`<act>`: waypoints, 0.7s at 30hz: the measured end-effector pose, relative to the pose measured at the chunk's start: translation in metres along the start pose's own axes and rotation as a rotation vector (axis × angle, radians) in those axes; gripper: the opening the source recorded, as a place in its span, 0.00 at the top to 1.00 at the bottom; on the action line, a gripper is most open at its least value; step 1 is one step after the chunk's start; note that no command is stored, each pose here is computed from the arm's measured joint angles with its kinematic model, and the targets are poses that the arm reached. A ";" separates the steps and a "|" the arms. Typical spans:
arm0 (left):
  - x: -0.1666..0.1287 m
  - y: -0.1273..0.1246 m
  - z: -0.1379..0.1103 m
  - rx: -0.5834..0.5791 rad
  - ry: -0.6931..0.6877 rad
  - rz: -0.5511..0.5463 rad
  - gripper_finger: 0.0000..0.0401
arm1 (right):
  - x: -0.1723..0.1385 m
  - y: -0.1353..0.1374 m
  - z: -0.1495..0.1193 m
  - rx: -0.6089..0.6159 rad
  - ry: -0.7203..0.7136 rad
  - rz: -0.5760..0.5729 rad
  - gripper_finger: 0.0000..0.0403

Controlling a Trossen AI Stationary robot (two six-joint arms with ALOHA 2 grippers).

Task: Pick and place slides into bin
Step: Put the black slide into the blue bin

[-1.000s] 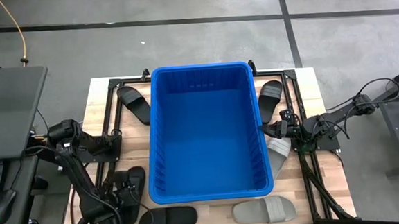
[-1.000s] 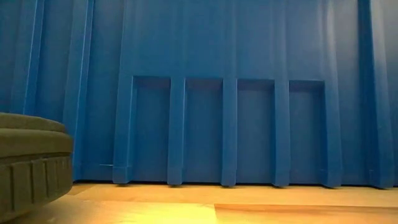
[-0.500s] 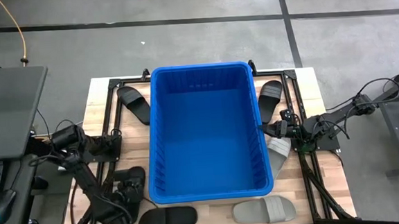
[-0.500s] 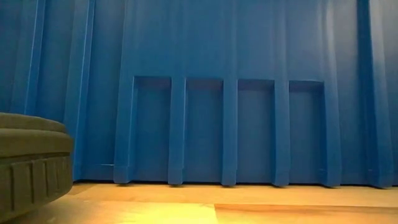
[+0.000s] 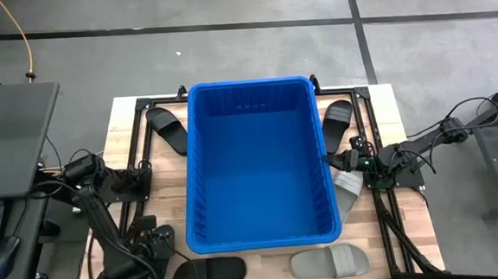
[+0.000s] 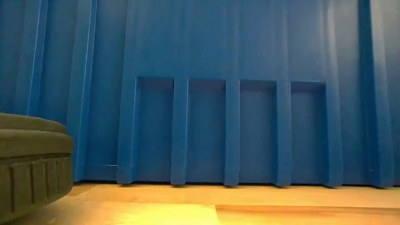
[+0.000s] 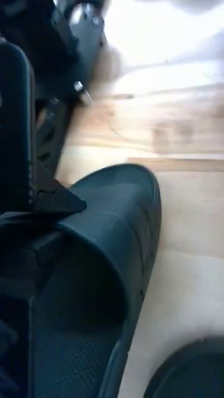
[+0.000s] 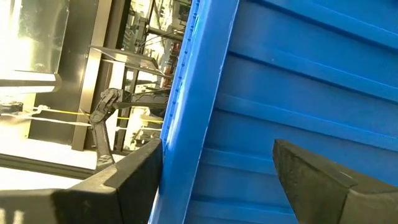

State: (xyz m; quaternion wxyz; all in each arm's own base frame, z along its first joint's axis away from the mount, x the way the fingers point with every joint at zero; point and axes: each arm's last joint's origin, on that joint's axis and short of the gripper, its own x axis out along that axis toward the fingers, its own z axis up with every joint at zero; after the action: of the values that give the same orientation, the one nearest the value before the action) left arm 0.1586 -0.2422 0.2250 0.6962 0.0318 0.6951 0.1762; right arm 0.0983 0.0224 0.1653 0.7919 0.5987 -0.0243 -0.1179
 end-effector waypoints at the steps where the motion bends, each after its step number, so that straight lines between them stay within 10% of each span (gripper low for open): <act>1: -0.007 0.001 0.000 0.002 -0.001 0.000 0.99 | 0.000 0.000 0.000 -0.002 0.000 0.000 0.30; 21: -0.121 0.011 0.007 0.021 -0.129 -0.307 1.00 | 0.000 0.000 0.000 -0.021 -0.001 -0.003 0.30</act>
State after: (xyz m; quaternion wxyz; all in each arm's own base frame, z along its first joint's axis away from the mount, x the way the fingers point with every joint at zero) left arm 0.1671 -0.2651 0.3438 0.7578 -0.0560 0.6475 0.0581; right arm 0.0986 0.0224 0.1652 0.7980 0.5903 -0.0227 -0.1197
